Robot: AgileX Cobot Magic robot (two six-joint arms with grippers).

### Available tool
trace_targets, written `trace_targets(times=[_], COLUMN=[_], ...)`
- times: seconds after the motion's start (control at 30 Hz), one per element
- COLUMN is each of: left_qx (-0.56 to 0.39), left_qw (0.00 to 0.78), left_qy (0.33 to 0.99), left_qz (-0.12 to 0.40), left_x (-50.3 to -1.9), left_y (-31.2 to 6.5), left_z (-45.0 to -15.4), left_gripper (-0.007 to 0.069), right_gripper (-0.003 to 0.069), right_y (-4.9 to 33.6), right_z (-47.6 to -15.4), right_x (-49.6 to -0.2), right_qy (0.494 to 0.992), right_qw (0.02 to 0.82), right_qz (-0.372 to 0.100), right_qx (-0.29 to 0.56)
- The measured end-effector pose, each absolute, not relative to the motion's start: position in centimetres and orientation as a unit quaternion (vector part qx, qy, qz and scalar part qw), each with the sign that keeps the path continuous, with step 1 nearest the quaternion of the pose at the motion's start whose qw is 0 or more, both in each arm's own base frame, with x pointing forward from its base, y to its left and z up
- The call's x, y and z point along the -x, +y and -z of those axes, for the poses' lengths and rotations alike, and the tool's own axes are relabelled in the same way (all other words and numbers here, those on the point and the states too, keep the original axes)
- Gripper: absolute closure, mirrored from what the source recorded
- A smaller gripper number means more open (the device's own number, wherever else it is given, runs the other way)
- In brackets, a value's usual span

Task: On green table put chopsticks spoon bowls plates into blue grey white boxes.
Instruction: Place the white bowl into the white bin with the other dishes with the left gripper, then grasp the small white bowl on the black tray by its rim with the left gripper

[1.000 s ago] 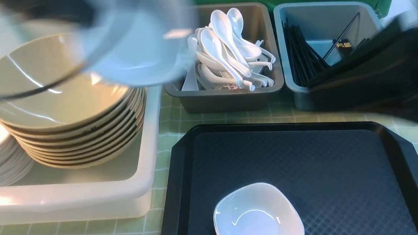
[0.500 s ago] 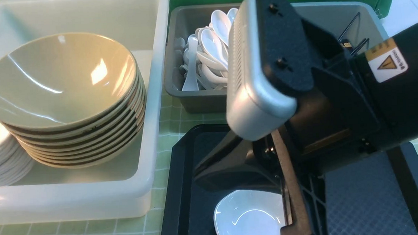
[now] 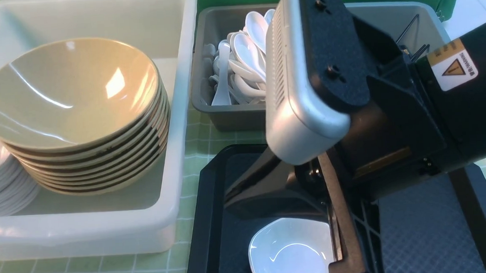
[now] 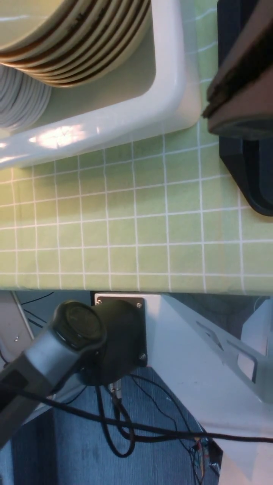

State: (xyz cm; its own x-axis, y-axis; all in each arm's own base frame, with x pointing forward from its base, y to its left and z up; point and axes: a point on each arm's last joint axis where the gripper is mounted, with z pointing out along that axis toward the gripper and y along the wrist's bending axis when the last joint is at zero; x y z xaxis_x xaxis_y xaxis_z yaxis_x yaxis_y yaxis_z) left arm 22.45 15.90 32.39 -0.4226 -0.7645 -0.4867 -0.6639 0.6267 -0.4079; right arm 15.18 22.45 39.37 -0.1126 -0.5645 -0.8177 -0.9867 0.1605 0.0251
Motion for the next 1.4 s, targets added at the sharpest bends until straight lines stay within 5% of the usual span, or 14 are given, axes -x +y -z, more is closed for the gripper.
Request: trace_targets(times=[0.27,0.7,0.87,1.0,1.13,1.4], left_qx=[0.42,0.428,0.427,0.311,0.094,-0.25], left_qw=[0.266,0.244,0.249,0.301,0.366,0.287], left_qy=[0.863,0.87,0.869,0.899,0.917,0.899], left_qz=[0.091,0.035,0.032,0.063,0.127,0.218], left_x=[-23.4,-23.6,-23.5,-24.2,-25.2,-25.6], left_y=[16.0,16.1,15.8,12.1,4.6,-8.8], left_z=[-30.0,-30.8,-32.5,-35.2,-38.0,-35.9], left_gripper=[0.0562,0.0075,-0.0009,-0.0005,0.0016,0.0114], right_gripper=[0.0622,0.061,0.0603,0.06,0.0594,0.0585], right_y=[22.4,22.3,21.0,19.3,16.2,11.5], right_z=[-39.4,-39.3,-39.5,-39.8,-40.9,-40.0], right_x=[-15.2,-15.1,-15.2,-15.1,-14.3,-12.3], right_qy=[0.68,0.687,0.713,0.744,0.769,0.81], right_qw=[0.343,0.336,0.342,0.342,0.34,0.35], right_qz=[-0.307,-0.302,-0.253,-0.201,-0.163,-0.15], right_qx=[0.571,0.569,0.558,0.538,0.517,0.446])
